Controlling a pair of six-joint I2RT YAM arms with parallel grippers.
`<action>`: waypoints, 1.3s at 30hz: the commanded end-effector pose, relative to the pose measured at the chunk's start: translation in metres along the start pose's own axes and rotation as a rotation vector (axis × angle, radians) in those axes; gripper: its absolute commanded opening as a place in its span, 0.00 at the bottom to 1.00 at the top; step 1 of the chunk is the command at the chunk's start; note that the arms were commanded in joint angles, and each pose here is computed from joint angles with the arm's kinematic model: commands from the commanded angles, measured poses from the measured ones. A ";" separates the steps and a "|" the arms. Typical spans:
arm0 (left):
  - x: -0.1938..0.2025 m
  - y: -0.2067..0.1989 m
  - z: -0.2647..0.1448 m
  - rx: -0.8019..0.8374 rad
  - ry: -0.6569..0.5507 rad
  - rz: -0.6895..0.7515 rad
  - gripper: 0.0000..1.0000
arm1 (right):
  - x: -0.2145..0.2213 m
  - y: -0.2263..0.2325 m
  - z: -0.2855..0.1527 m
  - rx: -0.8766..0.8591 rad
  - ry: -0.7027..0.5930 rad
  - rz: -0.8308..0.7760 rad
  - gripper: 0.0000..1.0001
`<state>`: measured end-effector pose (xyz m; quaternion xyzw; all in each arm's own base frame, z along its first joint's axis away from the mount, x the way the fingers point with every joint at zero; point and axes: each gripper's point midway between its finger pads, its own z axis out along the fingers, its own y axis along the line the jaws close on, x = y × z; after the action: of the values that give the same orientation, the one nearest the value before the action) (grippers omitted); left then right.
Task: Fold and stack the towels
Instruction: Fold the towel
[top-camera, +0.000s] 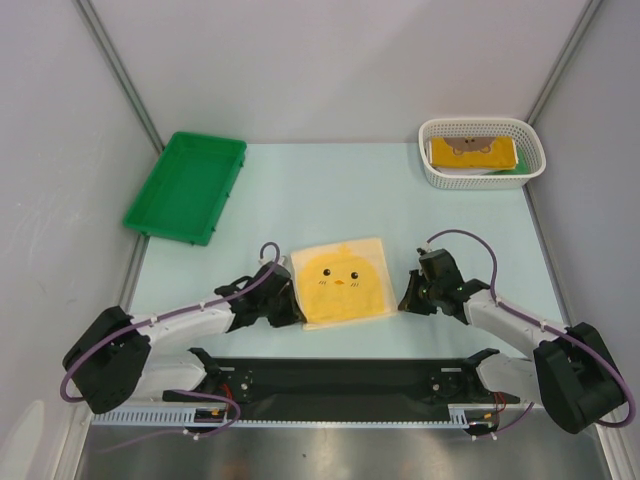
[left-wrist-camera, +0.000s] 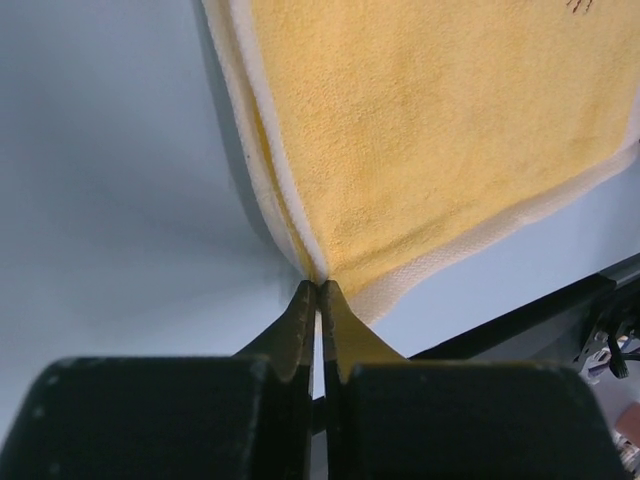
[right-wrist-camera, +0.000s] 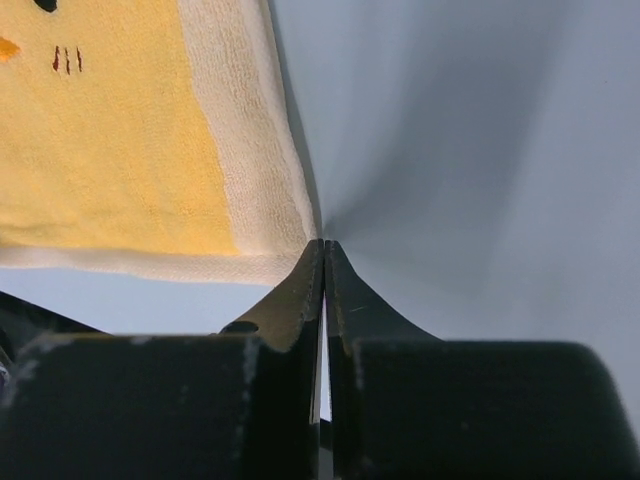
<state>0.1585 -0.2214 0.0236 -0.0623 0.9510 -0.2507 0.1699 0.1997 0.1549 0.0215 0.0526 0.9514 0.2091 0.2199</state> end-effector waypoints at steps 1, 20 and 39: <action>-0.009 -0.010 -0.005 -0.003 -0.015 0.045 0.05 | -0.007 0.009 -0.003 -0.033 -0.025 -0.009 0.01; -0.013 -0.020 -0.007 0.033 -0.030 0.018 0.37 | -0.005 0.010 -0.004 -0.027 -0.024 -0.008 0.24; -0.012 -0.024 0.001 0.035 -0.025 -0.004 0.33 | -0.004 0.011 -0.003 -0.033 -0.025 -0.009 0.24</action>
<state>0.1604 -0.2260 0.0270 -0.0601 0.9525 -0.2470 0.1677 0.1971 0.1585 0.0243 0.0495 0.9503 0.2150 0.2196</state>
